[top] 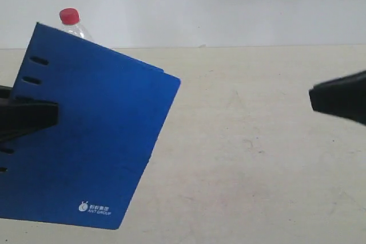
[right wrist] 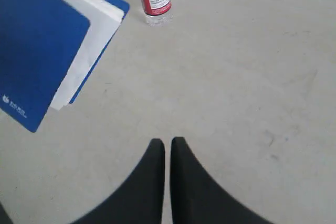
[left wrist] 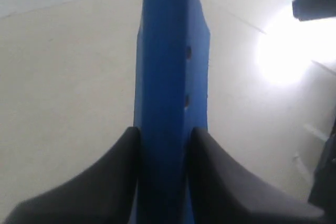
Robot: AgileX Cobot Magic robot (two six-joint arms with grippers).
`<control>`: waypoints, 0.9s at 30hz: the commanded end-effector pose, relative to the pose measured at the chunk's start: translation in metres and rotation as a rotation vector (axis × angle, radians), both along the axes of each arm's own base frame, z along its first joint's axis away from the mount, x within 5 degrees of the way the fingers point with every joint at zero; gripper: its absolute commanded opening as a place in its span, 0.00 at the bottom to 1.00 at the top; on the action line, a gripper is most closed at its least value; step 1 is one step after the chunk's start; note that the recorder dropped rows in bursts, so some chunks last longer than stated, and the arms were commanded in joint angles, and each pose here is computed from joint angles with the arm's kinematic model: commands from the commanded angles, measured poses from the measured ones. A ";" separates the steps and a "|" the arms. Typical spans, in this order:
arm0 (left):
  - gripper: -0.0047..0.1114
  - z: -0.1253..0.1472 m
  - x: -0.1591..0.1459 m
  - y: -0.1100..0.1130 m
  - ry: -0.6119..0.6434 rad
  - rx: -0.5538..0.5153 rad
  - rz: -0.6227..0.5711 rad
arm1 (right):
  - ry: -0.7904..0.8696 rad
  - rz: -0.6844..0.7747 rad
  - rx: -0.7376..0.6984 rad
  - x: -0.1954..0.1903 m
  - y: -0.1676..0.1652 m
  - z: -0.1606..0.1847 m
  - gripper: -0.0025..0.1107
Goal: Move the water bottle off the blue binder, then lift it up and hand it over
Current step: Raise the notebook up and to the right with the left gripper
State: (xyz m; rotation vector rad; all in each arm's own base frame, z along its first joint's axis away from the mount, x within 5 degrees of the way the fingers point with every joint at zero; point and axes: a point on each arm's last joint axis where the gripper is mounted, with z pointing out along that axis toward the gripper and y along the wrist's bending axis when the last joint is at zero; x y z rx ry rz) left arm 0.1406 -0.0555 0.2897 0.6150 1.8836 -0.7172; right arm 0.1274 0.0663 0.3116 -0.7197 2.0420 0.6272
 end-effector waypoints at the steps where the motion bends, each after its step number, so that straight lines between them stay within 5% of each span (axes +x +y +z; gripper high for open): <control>1: 0.08 0.010 0.006 -0.010 -0.074 -0.150 -0.079 | 0.082 -0.021 0.003 -0.039 -0.004 -0.031 0.02; 8: 0.08 -0.013 0.038 -0.037 -0.103 -0.087 -0.105 | -0.090 -0.147 0.058 -0.056 -0.012 -0.029 0.02; 13: 0.08 -0.040 0.068 -0.068 -0.055 0.023 -0.230 | -0.122 -0.200 0.080 -0.054 -0.014 -0.026 0.02; 19: 0.08 -0.044 0.099 -0.089 -0.077 0.066 -0.290 | -0.162 -0.258 0.091 -0.049 -0.018 -0.023 0.02; 23: 0.08 -0.034 0.129 -0.097 -0.123 0.138 -0.205 | -0.217 -0.267 -0.121 -0.047 -0.028 -0.030 0.02; 27: 0.08 -0.025 0.143 -0.101 -0.157 0.137 -0.192 | -0.214 -0.266 -0.111 -0.047 -0.027 -0.030 0.02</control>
